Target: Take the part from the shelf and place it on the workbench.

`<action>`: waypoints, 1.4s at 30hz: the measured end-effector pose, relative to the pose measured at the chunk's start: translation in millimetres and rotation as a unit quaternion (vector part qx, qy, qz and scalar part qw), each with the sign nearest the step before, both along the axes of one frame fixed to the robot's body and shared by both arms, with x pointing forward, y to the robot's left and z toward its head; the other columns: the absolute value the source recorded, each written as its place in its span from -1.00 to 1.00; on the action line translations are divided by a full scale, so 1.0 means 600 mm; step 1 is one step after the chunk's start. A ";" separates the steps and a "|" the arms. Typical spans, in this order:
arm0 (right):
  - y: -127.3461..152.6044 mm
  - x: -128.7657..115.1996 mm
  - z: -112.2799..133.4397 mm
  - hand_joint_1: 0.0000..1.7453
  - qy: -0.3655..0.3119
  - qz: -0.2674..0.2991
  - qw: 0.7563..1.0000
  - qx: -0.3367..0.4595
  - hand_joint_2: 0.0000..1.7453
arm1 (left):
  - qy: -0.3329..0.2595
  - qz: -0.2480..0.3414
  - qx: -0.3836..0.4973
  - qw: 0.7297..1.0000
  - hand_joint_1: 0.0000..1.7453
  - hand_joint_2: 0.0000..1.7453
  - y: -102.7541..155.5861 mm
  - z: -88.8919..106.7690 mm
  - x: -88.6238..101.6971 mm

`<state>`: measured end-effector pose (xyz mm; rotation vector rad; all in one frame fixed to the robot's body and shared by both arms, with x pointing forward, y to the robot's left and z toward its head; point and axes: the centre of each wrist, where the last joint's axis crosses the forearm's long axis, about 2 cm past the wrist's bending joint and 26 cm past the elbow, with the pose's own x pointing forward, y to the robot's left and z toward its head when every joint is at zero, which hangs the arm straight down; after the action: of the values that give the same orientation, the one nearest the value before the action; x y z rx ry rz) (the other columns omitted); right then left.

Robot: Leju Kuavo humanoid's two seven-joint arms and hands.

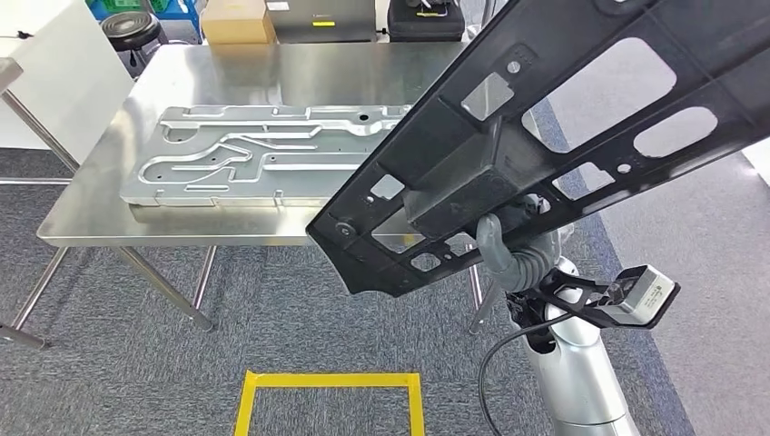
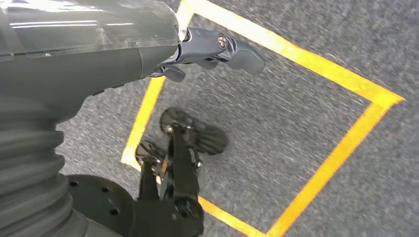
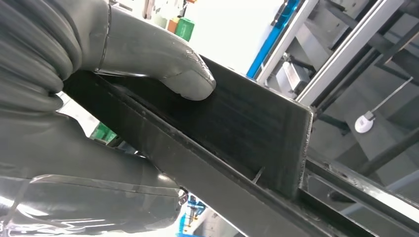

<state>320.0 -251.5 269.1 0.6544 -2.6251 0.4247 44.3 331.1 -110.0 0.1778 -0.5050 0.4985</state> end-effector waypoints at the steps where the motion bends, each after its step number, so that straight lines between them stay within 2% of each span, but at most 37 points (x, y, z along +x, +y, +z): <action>1: 0.001 0.001 0.001 1.00 0.000 0.000 1.000 -0.001 1.00 | 0.000 0.000 0.000 1.000 -1.00 1.00 0.000 0.000 0.000; 23: 0.000 0.003 0.007 1.00 -0.010 0.006 1.000 0.006 1.00 | -0.002 -0.006 -0.007 1.000 -1.00 1.00 -0.011 0.000 0.007; 36: -0.001 0.001 0.007 1.00 -0.018 -0.002 1.000 0.001 1.00 | 0.001 -0.007 -0.006 1.000 -1.00 1.00 -0.012 -0.001 0.000; 38: -0.002 0.001 0.008 1.00 -0.020 -0.012 1.000 0.002 1.00 | -0.002 -0.007 -0.004 1.000 -1.00 1.00 -0.011 -0.001 0.001; 40: -0.006 0.005 0.011 1.00 -0.019 -0.045 0.999 -0.004 1.00 | -0.005 -0.006 -0.001 1.000 -1.00 1.00 -0.010 -0.001 0.001; 42: -0.016 0.024 0.025 1.00 -0.011 -0.129 0.991 -0.029 1.00 | -0.007 -0.005 0.001 1.000 -1.00 1.00 -0.009 -0.001 0.000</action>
<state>334.3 -261.3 284.3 0.2868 -2.6599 0.4275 44.1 325.4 -110.4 0.1738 -0.5195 0.4894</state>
